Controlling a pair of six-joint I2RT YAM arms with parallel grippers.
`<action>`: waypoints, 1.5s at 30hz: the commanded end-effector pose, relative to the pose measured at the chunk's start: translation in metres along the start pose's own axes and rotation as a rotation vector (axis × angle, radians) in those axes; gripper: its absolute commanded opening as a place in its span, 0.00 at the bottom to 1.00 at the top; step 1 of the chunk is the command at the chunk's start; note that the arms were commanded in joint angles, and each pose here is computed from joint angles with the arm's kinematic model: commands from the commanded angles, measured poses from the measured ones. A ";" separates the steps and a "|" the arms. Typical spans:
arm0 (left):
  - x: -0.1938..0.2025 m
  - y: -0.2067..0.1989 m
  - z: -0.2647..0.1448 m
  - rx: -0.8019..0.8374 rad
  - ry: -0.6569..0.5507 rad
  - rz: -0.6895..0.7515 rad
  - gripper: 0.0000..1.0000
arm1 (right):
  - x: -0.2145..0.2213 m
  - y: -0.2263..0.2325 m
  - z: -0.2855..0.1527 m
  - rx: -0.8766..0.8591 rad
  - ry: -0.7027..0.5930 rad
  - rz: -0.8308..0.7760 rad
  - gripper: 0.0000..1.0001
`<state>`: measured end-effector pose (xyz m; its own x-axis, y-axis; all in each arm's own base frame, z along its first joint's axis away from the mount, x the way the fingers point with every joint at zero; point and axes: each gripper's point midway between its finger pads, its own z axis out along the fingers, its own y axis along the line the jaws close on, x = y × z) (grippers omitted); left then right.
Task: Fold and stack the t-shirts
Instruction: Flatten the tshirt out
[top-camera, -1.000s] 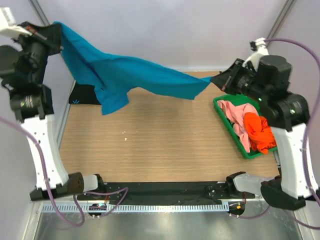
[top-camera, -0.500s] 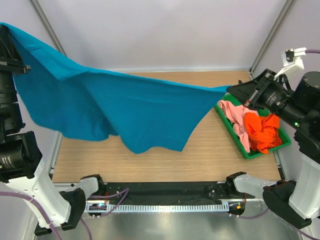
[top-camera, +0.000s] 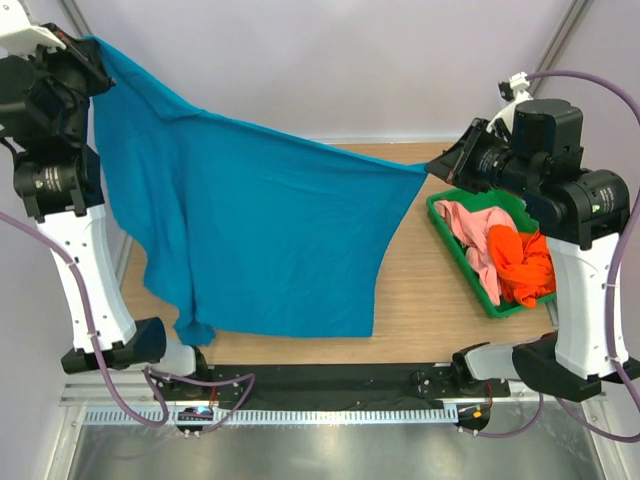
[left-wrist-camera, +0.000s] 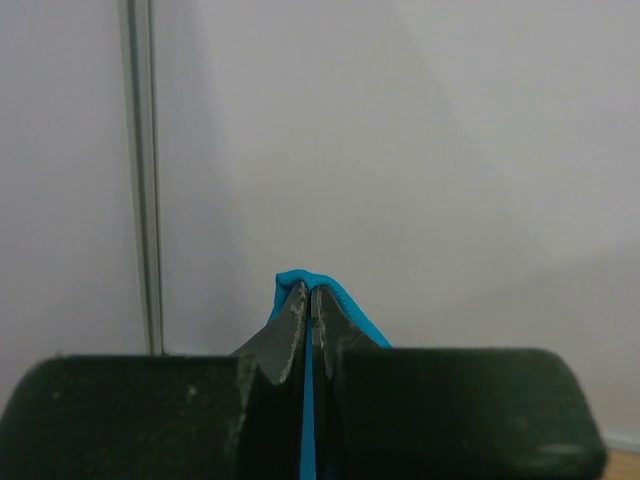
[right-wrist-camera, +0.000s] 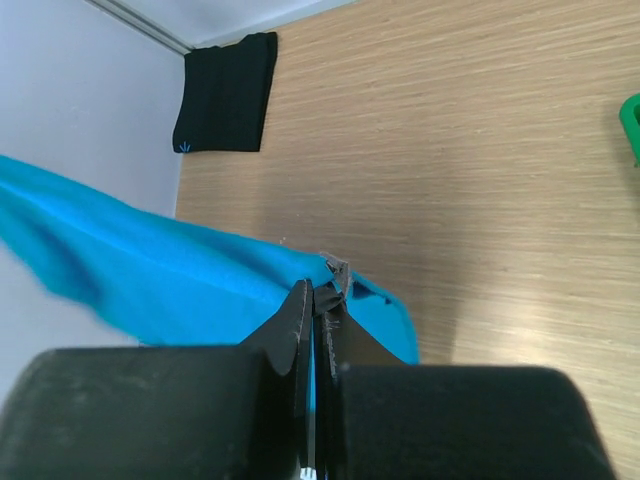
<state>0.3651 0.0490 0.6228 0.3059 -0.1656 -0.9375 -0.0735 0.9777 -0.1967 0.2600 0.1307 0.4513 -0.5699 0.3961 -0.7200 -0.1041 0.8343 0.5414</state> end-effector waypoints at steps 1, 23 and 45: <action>-0.065 -0.019 -0.032 0.054 -0.168 -0.013 0.00 | -0.020 0.012 -0.027 -0.057 -0.118 -0.041 0.02; -0.168 -0.010 -0.196 -0.054 -0.420 0.107 0.00 | 0.024 0.043 -0.156 -0.309 -0.119 -0.073 0.01; 0.434 -0.063 0.037 0.173 0.802 0.171 0.00 | 0.136 -0.217 0.110 0.626 0.348 -0.057 0.01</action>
<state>0.5152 -0.0646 0.2770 -0.3953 0.0483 -0.9173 0.0637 0.9977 0.0251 0.2601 0.0631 0.1870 -0.8821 0.2749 -0.3825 0.2596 0.9613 0.0920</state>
